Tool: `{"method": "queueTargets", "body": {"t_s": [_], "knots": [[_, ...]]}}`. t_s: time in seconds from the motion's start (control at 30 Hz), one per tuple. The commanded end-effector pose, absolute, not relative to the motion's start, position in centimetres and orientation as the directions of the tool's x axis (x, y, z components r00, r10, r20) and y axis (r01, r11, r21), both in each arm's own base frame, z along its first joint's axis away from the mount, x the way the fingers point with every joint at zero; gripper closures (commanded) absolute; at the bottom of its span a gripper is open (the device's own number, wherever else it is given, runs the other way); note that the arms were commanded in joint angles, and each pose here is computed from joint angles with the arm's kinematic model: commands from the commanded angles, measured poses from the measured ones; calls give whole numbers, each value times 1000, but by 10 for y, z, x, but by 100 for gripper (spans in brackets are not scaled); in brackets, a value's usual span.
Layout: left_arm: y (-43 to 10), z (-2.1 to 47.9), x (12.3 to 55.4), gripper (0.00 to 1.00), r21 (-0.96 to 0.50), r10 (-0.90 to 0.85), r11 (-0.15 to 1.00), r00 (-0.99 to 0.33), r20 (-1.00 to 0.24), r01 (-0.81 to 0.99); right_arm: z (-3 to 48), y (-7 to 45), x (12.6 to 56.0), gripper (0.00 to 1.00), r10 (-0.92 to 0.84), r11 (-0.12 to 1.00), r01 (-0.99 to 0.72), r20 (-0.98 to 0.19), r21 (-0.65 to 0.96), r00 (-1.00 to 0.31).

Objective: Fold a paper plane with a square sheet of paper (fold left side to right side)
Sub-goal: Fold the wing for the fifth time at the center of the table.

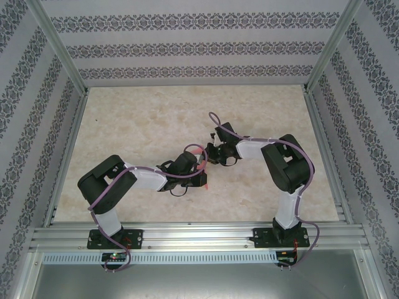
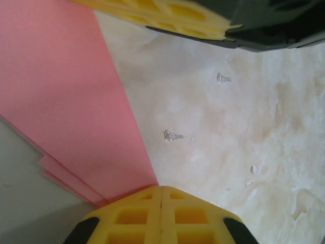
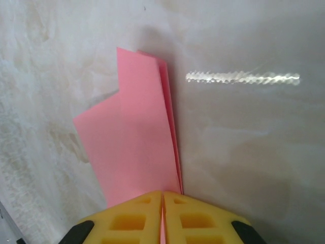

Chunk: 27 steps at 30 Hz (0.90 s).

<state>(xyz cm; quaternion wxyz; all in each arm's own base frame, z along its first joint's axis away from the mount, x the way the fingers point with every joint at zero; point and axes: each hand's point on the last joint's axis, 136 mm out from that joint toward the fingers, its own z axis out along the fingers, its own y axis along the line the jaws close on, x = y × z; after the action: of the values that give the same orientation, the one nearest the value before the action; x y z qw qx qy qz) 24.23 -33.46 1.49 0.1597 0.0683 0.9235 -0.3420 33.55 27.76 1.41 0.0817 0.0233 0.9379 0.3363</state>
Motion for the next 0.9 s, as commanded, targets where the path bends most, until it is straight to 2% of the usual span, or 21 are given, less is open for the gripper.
{"method": "queueTargets", "body": {"t_s": [0.0,0.87], "knots": [[-279,-59,178,94,-420,128,894,-987,-101,159,0,265,348,89,90,844,-28,-193,535,-977],[-277,-64,174,94,-416,128,896,-988,-89,153,8,270,410,89,143,831,-11,-233,557,-962]]}}
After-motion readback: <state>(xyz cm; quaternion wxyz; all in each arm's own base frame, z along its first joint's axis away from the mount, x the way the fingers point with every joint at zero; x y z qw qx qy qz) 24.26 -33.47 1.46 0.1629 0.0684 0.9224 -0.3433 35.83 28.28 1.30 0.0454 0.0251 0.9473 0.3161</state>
